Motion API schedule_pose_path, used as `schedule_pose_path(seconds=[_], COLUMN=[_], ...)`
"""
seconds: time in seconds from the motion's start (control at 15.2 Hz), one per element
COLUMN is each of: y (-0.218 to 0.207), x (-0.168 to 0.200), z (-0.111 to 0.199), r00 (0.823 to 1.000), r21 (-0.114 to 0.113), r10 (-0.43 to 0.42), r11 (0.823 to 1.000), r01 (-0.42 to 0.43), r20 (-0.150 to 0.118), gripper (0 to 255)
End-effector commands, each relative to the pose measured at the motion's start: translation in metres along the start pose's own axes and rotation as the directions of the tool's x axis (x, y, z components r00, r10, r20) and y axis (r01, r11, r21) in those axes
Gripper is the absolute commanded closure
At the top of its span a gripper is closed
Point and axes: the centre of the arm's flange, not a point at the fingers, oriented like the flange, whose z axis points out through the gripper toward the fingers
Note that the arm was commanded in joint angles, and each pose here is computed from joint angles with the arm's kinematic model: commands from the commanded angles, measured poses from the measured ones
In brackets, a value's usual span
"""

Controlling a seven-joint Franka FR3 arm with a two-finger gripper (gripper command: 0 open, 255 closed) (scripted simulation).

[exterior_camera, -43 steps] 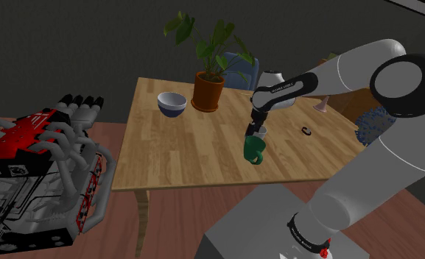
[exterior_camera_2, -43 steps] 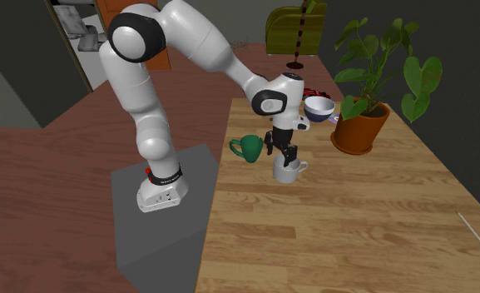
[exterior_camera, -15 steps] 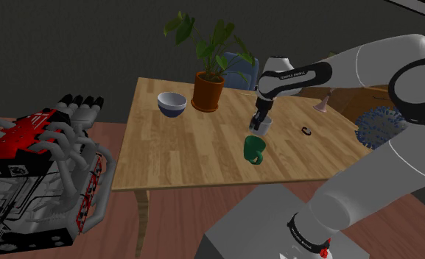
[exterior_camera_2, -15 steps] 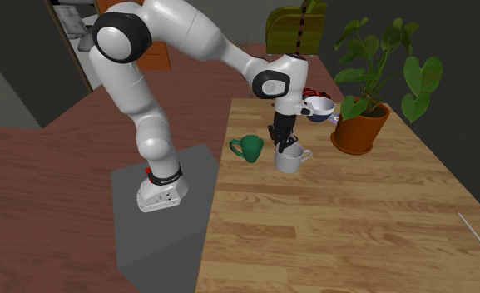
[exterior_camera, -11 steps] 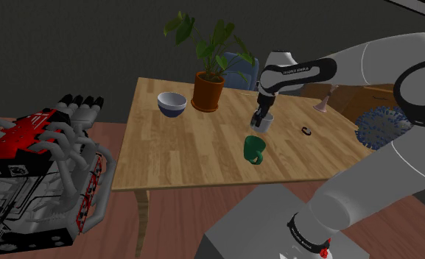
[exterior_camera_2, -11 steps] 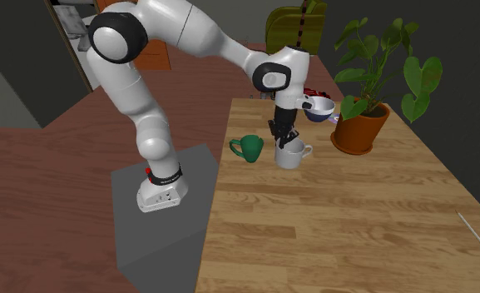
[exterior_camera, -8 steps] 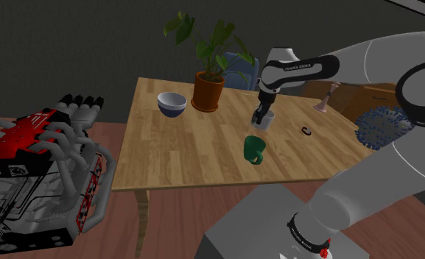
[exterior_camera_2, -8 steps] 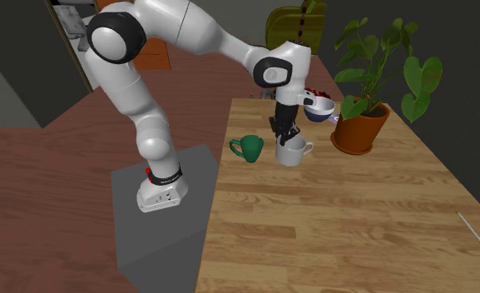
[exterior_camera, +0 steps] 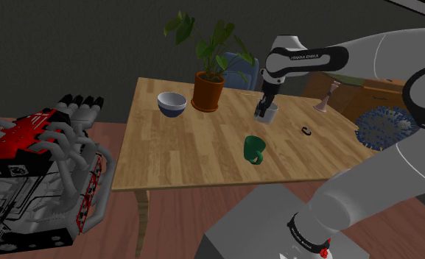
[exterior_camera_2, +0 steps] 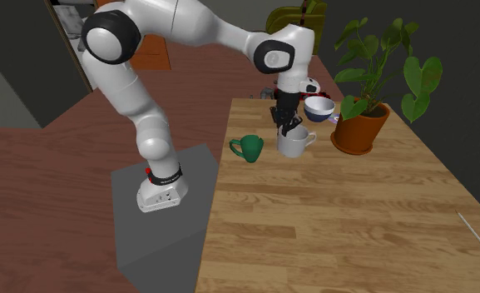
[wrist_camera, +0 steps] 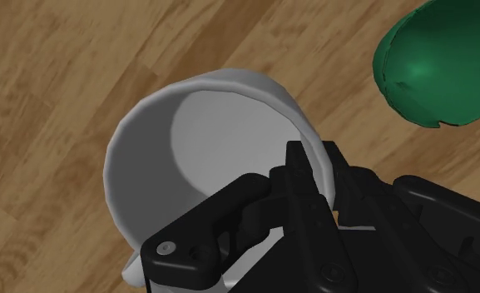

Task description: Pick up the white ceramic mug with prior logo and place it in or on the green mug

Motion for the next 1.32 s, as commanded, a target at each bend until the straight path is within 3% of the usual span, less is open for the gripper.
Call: schedule_pose_path(seconds=[0.0, 0.26, 1.12, 1.25], y=[-0.001, 0.000, -0.162, -0.163], x=[-0.001, -0.003, -0.060, -0.059], z=[-0.011, -0.029, -0.043, -0.033], r00=[1.000, 1.000, 1.000, 1.000], r21=[0.000, 0.000, 0.000, 0.000], r10=[0.000, 0.000, 0.000, 0.000], r11=[1.000, 1.000, 1.000, 1.000], r01=[0.000, 0.000, 0.000, 0.000], r20=[0.000, 0.000, 0.000, 0.000], gripper=[255, 255, 255, 255])
